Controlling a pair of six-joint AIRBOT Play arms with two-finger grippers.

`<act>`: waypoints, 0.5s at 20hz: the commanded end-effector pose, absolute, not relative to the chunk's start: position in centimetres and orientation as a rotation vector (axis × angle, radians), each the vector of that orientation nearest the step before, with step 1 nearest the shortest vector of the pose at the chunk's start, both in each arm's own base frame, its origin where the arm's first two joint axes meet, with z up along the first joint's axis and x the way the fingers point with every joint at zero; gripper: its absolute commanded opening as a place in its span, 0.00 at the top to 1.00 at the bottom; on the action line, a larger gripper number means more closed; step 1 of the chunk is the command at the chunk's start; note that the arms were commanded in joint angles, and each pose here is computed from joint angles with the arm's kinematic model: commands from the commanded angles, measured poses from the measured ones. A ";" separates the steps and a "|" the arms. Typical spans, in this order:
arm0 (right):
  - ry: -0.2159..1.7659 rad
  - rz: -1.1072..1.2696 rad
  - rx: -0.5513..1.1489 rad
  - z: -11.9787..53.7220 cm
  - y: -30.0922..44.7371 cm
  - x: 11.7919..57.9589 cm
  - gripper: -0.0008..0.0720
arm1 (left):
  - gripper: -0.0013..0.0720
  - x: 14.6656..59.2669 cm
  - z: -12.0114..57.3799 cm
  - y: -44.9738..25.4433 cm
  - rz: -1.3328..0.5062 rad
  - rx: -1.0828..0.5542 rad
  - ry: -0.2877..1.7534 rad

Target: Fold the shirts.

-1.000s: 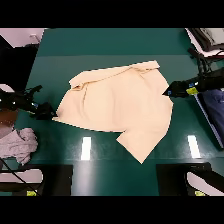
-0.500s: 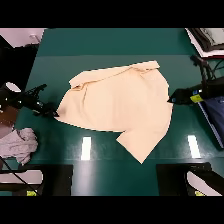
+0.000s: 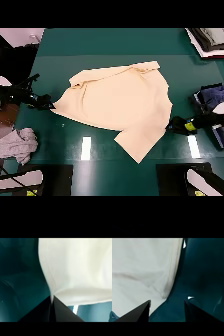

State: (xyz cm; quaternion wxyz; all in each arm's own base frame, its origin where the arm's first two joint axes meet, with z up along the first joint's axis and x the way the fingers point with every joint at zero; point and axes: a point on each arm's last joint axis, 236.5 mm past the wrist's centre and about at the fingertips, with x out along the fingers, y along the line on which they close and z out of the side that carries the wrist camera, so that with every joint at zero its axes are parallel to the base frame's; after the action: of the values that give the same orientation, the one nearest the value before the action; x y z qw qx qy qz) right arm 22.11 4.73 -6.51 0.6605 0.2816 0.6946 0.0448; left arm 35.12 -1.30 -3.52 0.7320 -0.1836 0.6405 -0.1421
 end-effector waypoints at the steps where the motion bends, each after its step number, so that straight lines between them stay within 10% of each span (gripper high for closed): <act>1: 1.519 0.080 0.747 -8.7 6.4 22.2 0.35 | 0.95 35.5 -2.8 -1.2 -0.306 -0.395 1.382; 6: 1.521 0.140 0.661 -9.3 8.6 22.1 0.41 | 0.95 35.4 -2.8 -1.2 -0.308 -0.396 1.384; 10: 1.535 0.177 0.625 -9.1 9.5 21.8 0.96 | 0.95 35.4 -2.6 -1.2 -0.306 -0.394 1.377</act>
State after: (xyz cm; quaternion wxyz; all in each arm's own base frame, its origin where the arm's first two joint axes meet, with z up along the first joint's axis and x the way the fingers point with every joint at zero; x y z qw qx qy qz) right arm 21.81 8.86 -9.12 0.6689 0.2882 0.6818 0.0688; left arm 35.37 -1.22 -2.81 0.7411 -0.1805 0.6312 -0.1403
